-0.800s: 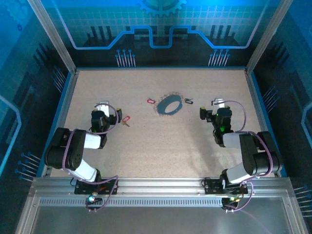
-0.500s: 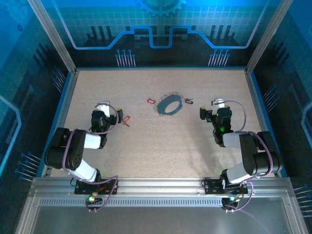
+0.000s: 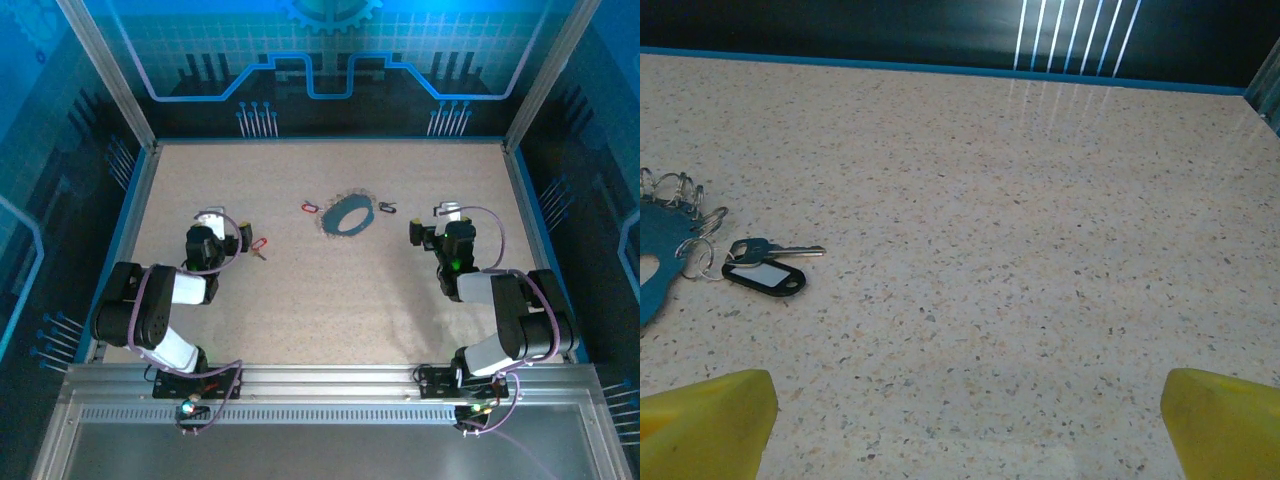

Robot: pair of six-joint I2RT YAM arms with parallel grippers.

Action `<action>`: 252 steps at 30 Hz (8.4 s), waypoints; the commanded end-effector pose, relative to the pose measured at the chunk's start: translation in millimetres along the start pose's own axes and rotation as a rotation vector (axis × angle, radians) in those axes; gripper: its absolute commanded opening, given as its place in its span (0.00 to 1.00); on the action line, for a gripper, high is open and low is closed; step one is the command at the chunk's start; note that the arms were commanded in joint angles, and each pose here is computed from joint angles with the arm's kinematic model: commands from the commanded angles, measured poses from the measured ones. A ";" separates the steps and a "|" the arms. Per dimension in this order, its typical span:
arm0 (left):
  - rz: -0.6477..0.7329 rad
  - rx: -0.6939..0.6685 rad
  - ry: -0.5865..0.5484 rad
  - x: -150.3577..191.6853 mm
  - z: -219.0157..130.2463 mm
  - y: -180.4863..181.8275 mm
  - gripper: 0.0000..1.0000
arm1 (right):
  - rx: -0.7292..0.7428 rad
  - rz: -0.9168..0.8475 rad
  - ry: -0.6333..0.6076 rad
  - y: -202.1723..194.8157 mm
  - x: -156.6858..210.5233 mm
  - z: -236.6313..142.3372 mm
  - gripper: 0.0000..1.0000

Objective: Put the keys on the keyring

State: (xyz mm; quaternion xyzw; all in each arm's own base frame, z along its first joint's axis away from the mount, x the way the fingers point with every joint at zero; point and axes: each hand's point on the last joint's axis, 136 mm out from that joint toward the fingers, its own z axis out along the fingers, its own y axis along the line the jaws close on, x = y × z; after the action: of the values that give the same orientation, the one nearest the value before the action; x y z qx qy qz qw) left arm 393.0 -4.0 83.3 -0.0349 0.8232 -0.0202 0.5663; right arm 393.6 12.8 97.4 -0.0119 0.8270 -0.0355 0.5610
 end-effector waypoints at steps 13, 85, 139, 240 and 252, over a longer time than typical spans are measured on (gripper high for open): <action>0.073 -0.054 -0.121 -75.0 -52.5 -34.0 0.99 | 0.090 0.280 -0.068 -33.8 -116.9 -83.6 1.00; -0.558 0.168 0.361 -101.5 -84.4 -29.0 0.99 | -0.786 -1.183 0.123 217.4 36.7 -13.9 0.29; -0.654 0.308 0.437 -95.1 -77.3 -54.0 0.99 | -0.895 -1.160 0.481 154.0 70.7 -41.9 0.15; -0.654 0.217 0.465 -89.5 -77.9 -41.8 0.99 | -0.979 -1.035 0.409 159.6 49.9 -54.9 0.40; -0.643 0.215 0.470 -90.0 -77.6 -41.4 0.99 | -1.001 -1.141 0.482 149.7 81.6 -53.9 0.40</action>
State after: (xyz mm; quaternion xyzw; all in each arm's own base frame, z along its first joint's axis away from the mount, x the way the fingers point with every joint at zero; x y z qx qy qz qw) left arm 351.5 -44.3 189.0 -0.2237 0.8702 -0.2974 0.3230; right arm 331.1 162.5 51.6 -0.6609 0.7133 0.0467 0.2288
